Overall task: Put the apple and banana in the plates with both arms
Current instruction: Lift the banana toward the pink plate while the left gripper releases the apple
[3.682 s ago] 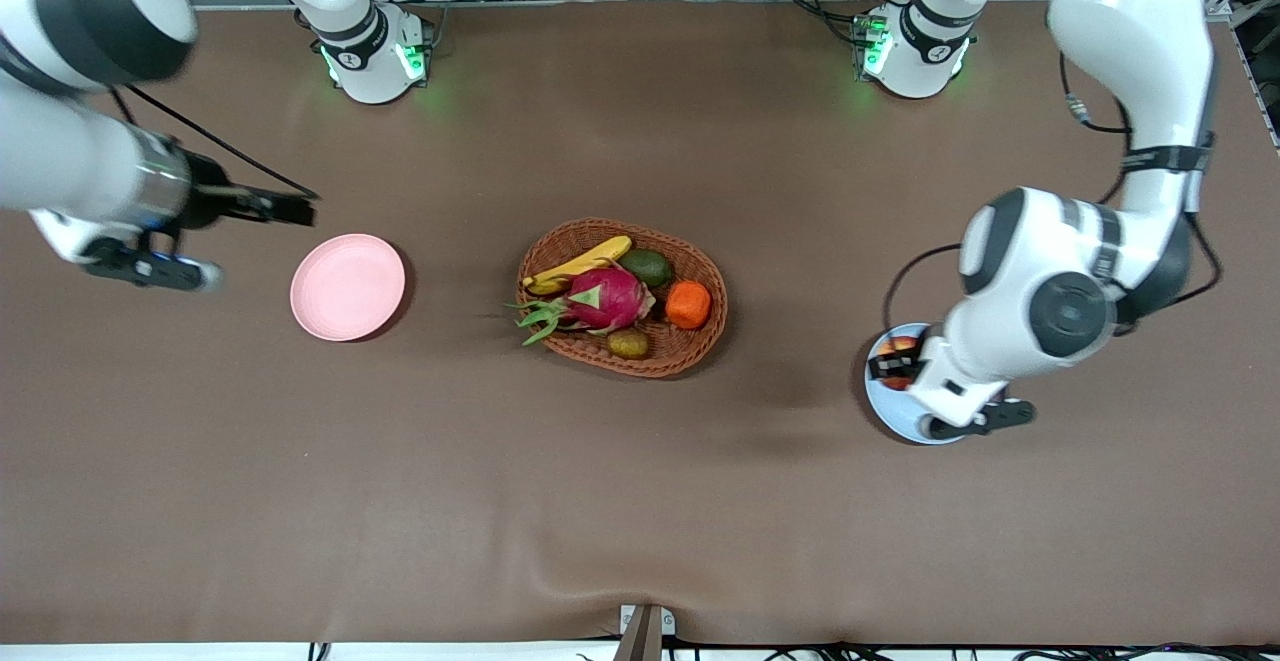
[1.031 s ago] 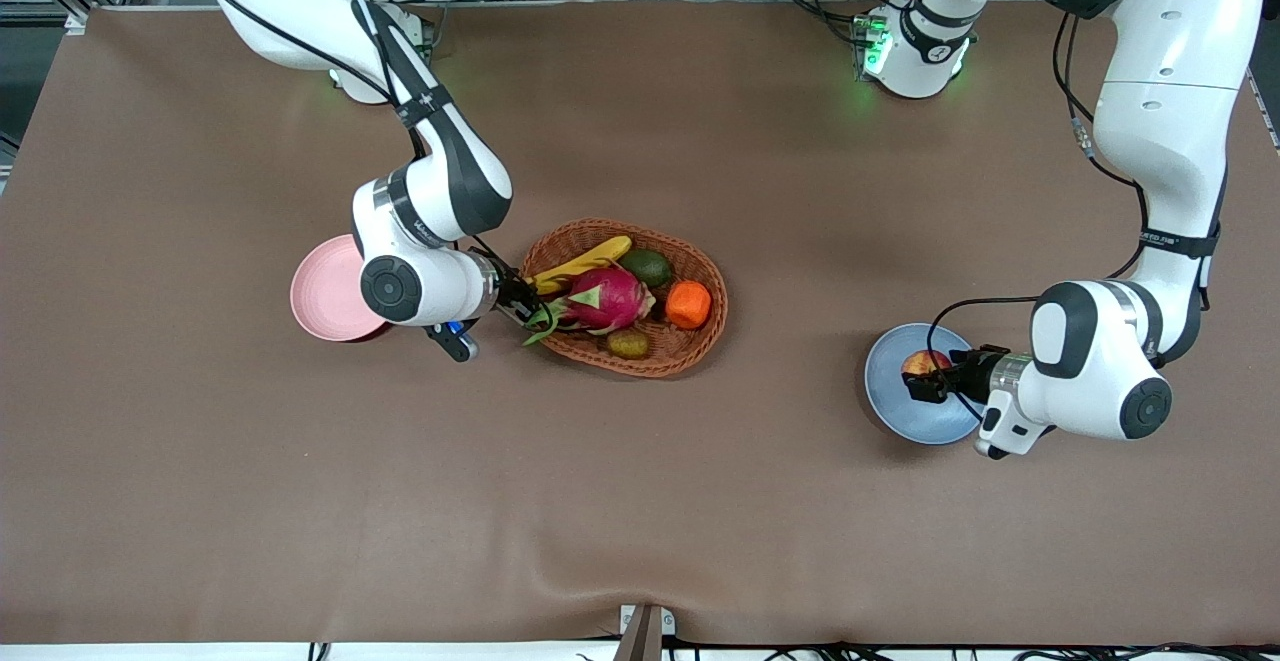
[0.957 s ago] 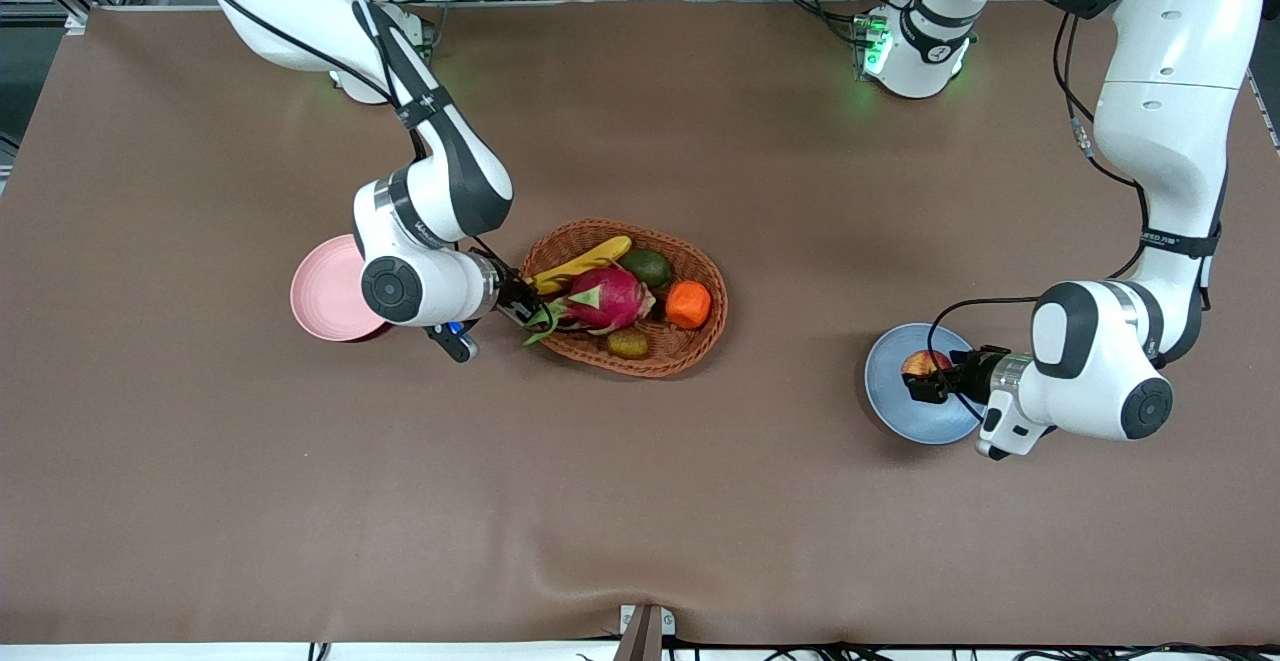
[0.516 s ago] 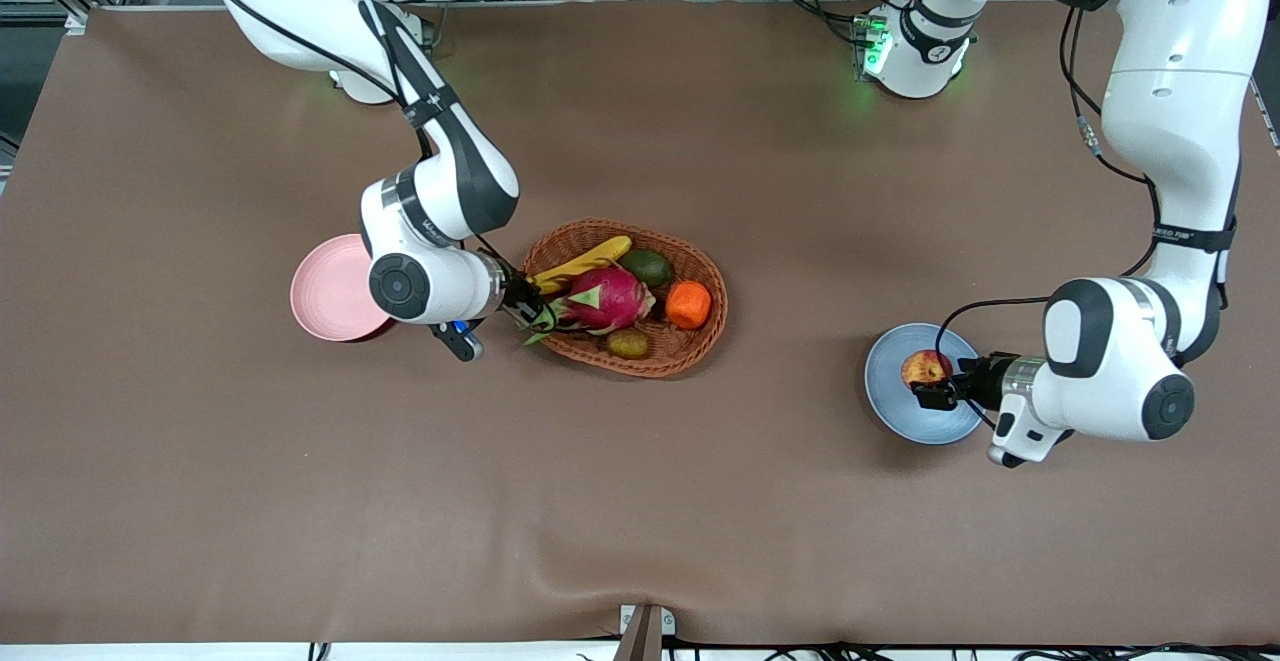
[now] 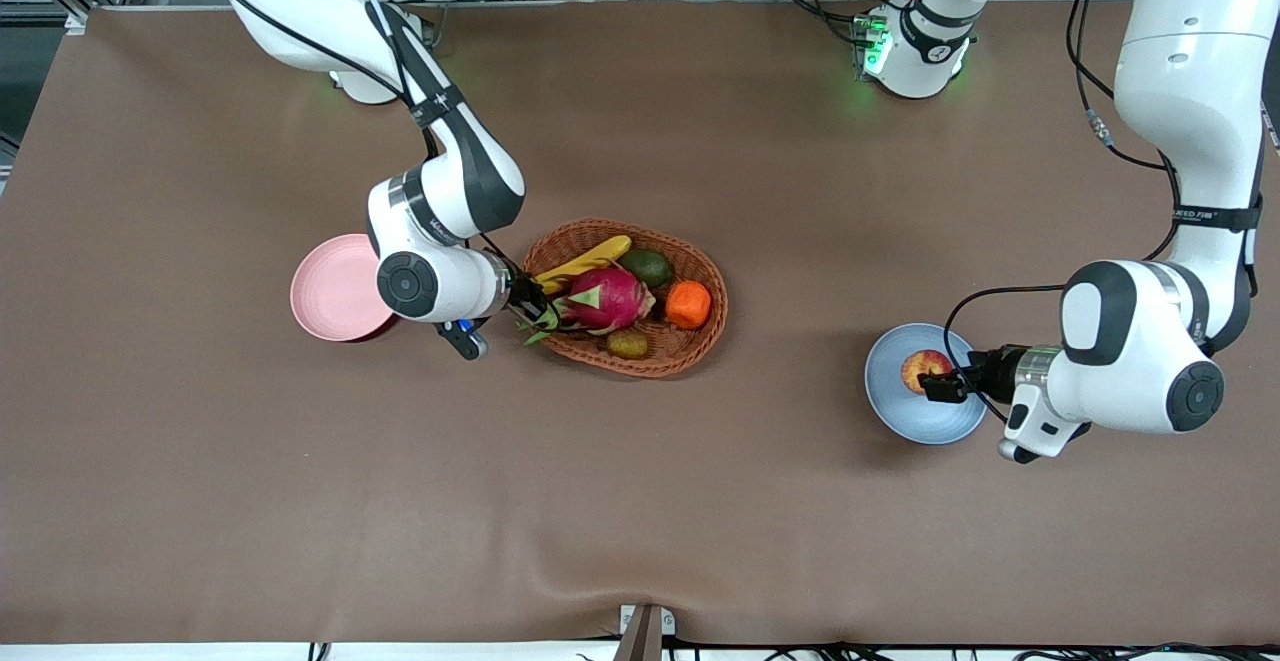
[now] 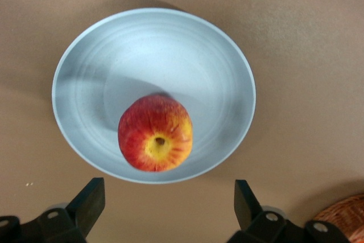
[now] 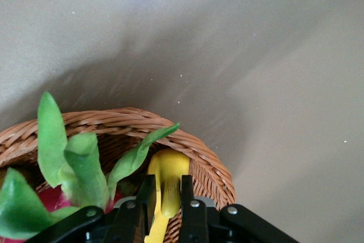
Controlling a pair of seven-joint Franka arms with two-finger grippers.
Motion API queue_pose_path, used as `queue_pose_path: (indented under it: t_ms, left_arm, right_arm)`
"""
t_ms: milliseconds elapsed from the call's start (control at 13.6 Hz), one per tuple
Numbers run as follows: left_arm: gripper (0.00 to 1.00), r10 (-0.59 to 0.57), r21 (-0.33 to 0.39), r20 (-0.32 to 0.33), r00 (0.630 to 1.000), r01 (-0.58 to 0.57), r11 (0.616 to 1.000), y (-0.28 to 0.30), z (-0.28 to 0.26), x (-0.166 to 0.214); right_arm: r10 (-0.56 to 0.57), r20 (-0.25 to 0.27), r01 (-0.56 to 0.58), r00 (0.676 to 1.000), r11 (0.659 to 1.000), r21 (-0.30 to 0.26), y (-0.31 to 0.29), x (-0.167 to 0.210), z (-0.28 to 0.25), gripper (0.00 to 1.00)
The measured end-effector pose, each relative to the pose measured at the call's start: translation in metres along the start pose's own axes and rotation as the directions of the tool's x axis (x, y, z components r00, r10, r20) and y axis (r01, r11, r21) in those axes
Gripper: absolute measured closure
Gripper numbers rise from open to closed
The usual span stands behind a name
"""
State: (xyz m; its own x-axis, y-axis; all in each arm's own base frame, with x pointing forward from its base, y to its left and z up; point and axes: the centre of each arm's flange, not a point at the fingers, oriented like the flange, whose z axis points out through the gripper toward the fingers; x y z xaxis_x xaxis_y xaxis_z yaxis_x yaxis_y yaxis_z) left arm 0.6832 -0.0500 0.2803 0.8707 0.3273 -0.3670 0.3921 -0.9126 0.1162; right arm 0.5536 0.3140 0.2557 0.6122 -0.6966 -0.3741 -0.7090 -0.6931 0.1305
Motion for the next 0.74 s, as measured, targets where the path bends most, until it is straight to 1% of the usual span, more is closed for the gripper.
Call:
queue_pose_path:
  t_ms: [147,221,368,516,589,736]
  left_arm:
    - [0.0,0.008,0.005,-0.001,1.0,-0.008,1.0,0.002,-0.017,-0.009]
    - [0.0,0.014,0.009,0.0,1.0,-0.014,1.0,0.004,-0.027,-0.016]
    - [0.0,0.025,0.021,0.014,1.0,-0.025,0.999,0.007,-0.045,-0.032]
    - [0.0,0.031,0.029,0.015,0.999,-0.031,0.999,0.007,-0.065,-0.045]
    - [0.0,0.033,0.03,0.006,0.999,-0.033,0.999,0.007,-0.076,-0.051]
    - [0.0,0.044,0.03,-0.022,0.999,-0.043,0.999,0.009,-0.109,-0.07]
  right_arm:
    - [0.0,-0.001,0.0,1.0,1.0,0.001,0.0,0.0,0.0,0.78]
    - [0.001,-0.003,-0.001,1.0,1.0,0.006,-0.001,0.001,-0.001,0.86]
    - [0.001,-0.004,-0.001,1.0,1.0,0.008,-0.001,0.001,-0.001,0.86]
    - [0.0,0.004,0.0,1.0,1.0,-0.004,0.0,0.001,-0.004,0.86]
    - [0.0,0.014,0.0,1.0,1.0,-0.017,0.001,0.001,-0.012,0.86]
    - [-0.008,0.044,0.01,0.999,0.999,-0.038,0.006,0.006,-0.046,0.86]
